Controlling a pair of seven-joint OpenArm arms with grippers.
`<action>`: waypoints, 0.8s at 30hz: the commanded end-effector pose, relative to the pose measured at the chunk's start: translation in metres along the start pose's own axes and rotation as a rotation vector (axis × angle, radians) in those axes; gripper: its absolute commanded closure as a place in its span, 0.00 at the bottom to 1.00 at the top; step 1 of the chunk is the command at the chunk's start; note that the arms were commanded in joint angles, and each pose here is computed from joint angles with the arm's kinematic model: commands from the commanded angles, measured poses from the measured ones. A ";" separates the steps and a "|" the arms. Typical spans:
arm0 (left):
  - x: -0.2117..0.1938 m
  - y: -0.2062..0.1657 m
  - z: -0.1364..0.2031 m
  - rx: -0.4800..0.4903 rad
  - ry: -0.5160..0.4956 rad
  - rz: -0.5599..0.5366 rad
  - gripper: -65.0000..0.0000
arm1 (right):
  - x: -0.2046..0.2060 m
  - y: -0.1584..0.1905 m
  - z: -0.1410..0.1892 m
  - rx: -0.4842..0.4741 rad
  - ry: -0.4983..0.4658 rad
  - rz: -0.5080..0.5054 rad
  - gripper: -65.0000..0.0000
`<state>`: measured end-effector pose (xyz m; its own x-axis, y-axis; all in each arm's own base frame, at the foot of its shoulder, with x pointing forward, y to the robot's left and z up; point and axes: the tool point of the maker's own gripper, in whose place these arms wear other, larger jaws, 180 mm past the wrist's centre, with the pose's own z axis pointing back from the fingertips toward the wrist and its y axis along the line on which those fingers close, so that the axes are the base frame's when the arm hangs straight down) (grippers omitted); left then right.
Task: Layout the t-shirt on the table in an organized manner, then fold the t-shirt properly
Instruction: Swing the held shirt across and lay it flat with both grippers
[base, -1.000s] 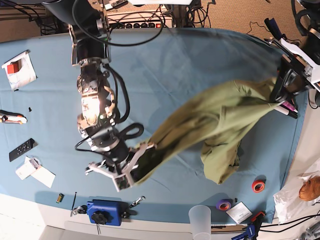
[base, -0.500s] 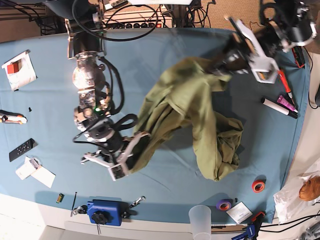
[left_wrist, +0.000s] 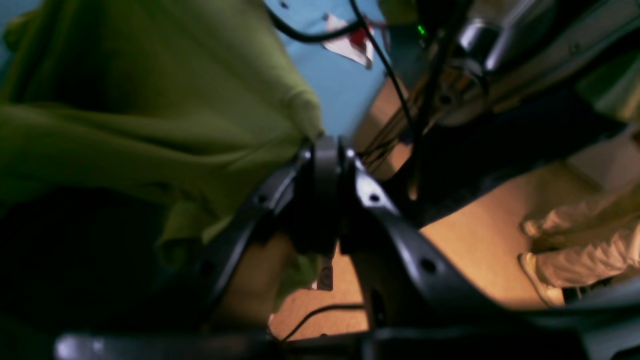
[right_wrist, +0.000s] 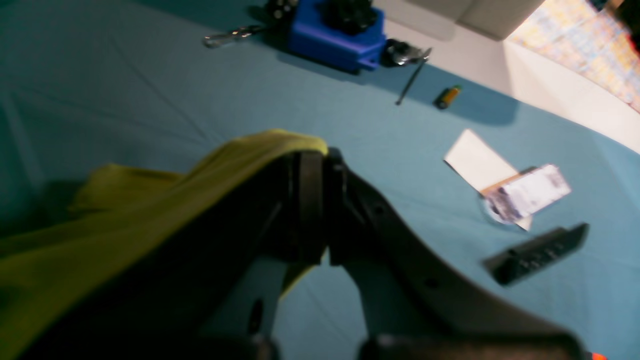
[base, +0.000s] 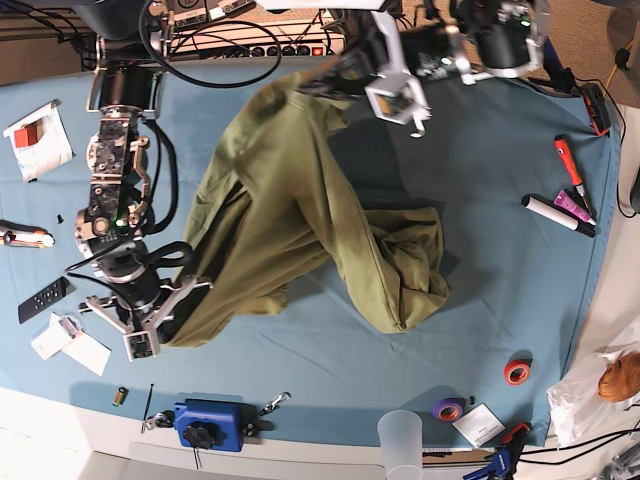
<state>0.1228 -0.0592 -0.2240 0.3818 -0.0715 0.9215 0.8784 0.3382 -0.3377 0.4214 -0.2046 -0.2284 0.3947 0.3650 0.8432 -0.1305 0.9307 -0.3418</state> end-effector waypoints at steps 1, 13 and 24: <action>0.015 -0.013 -0.005 -0.040 -0.069 -0.007 1.00 | 0.021 -0.014 0.004 -0.033 -0.066 0.010 1.00; 0.029 -0.040 -0.032 -0.095 -0.123 -0.027 0.71 | 0.017 -0.021 0.005 -0.045 -0.048 0.028 0.75; 0.027 0.001 -0.035 0.093 -0.060 -0.173 0.71 | 0.026 -0.026 0.006 -0.073 -0.096 0.053 0.75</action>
<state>0.1429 -0.0913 -0.2230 0.2351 -0.1469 0.9608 0.8940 0.4206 -0.1544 0.4239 -0.2158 -0.2182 0.3602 0.4070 0.8394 -0.1101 0.9120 -0.3950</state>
